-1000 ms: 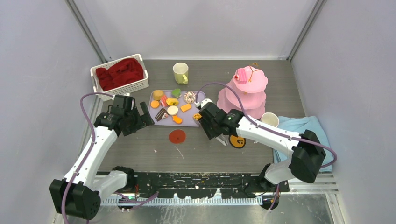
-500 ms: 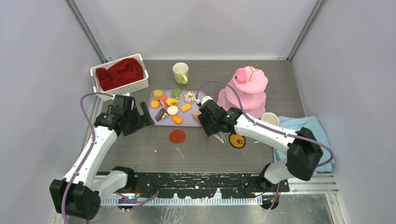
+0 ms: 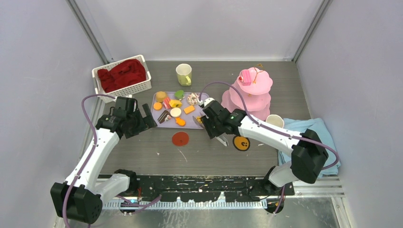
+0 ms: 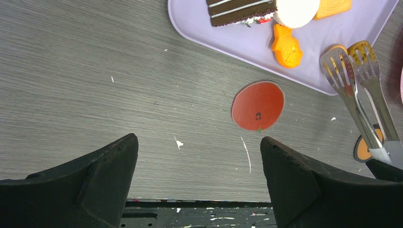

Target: Serve the afternoon tea

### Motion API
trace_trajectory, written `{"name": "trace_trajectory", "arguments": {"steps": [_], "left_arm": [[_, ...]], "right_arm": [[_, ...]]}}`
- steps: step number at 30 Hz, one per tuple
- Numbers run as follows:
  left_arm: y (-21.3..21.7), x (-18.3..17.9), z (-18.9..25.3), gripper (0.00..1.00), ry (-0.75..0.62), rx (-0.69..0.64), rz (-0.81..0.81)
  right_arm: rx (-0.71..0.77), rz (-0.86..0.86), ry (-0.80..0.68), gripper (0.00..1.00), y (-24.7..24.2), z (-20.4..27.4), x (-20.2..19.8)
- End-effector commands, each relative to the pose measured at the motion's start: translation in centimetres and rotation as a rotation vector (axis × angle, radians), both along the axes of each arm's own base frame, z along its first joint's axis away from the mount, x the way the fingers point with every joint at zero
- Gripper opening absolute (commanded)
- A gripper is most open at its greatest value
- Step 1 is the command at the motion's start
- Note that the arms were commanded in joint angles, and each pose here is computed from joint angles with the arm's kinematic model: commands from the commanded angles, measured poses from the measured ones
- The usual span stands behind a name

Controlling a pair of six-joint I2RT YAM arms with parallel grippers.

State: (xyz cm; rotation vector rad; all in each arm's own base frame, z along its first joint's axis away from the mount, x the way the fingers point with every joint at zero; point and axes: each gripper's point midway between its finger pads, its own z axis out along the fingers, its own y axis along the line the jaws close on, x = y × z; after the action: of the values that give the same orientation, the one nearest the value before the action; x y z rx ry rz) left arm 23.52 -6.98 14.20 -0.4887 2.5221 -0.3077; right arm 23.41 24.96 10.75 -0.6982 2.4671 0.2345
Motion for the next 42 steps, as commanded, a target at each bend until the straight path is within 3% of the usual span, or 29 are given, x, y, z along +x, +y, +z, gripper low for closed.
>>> {"name": "trace_trajectory", "arguments": {"steps": [1, 17, 31, 42], "left_arm": [[0.1, 0.8, 0.6, 0.99, -0.047, 0.010, -0.003], [-0.1, 1.0, 0.8, 0.99, -0.050, 0.003, -0.005], [-0.3, 1.3, 1.6, 0.99, -0.071, -0.007, -0.008], [-0.4, 1.5, 1.8, 0.99, -0.072, -0.010, -0.015]], "right_arm": [[0.114, -0.012, -0.106, 0.35, 0.8, 4.6, 1.0], [0.164, -0.129, -0.299, 0.31, -4.1, 13.5, 0.7], [0.191, -0.261, -0.530, 0.31, -10.5, 24.9, -0.1], [0.168, -0.395, -0.610, 0.32, -15.7, 28.0, -1.8]]}}
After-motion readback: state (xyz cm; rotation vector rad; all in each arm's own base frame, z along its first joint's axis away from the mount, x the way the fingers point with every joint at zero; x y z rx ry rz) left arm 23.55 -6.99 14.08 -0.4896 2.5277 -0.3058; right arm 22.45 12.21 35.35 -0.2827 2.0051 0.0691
